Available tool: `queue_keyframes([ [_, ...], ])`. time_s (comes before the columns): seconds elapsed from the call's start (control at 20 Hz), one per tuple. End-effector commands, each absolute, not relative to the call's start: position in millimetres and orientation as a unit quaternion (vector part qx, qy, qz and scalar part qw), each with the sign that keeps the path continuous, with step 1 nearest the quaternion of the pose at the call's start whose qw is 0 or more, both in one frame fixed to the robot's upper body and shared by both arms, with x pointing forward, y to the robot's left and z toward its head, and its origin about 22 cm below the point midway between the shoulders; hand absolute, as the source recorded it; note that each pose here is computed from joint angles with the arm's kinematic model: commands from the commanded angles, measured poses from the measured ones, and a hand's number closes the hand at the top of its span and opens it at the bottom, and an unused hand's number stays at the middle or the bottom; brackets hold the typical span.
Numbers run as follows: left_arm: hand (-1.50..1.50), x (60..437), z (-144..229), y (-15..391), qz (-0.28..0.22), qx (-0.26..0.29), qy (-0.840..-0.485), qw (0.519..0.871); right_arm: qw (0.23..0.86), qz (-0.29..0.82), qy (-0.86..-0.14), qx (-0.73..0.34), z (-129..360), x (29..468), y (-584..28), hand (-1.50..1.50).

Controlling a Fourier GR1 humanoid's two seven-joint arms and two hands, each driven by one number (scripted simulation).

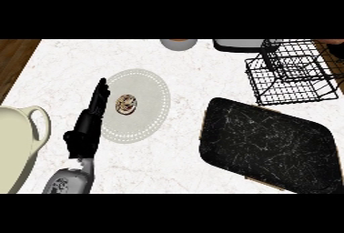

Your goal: Pick the sweet potato from the tray and place it in the tiered basket

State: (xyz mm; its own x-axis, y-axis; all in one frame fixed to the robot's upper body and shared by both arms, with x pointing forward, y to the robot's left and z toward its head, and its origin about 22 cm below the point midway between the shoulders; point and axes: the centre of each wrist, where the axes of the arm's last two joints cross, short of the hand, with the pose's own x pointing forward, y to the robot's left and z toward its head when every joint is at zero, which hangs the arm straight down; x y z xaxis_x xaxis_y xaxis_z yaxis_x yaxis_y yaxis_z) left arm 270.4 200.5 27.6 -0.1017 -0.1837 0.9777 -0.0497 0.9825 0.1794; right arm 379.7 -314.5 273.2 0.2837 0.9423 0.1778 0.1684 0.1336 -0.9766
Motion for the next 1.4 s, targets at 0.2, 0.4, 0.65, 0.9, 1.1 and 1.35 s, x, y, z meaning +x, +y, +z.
queue_keyframes([
  [0.2, 0.0, 277, 33, 192, -0.053, 0.082, -0.745, 0.66, 0.661, 0.224, -0.507, -0.505, 240, 405, -342, -1.5],
  [0.4, 0.0, 268, 23, 197, -0.05, 0.085, -0.742, 0.663, 0.666, 0.24, -0.531, -0.466, 236, 409, -357, -1.5],
  [0.65, 0.0, 269, 30, 201, -0.052, 0.084, -0.738, 0.668, 0.669, 0.151, -0.588, -0.429, 242, 404, -372, -1.5],
  [0.9, 0.0, 275, 27, 197, -0.053, 0.086, -0.736, 0.67, 0.664, 0.029, -0.595, -0.452, 271, 385, -414, -1.5],
  [1.1, 0.0, 262, 24, 218, -0.047, 0.094, -0.733, 0.673, 0.68, -0.042, -0.582, -0.444, 277, 352, -470, -1.5],
  [1.35, 0.0, 264, 21, 210, -0.04, 0.089, -0.73, 0.676, 0.68, -0.106, -0.594, -0.416, 239, 291, -535, -1.5],
])
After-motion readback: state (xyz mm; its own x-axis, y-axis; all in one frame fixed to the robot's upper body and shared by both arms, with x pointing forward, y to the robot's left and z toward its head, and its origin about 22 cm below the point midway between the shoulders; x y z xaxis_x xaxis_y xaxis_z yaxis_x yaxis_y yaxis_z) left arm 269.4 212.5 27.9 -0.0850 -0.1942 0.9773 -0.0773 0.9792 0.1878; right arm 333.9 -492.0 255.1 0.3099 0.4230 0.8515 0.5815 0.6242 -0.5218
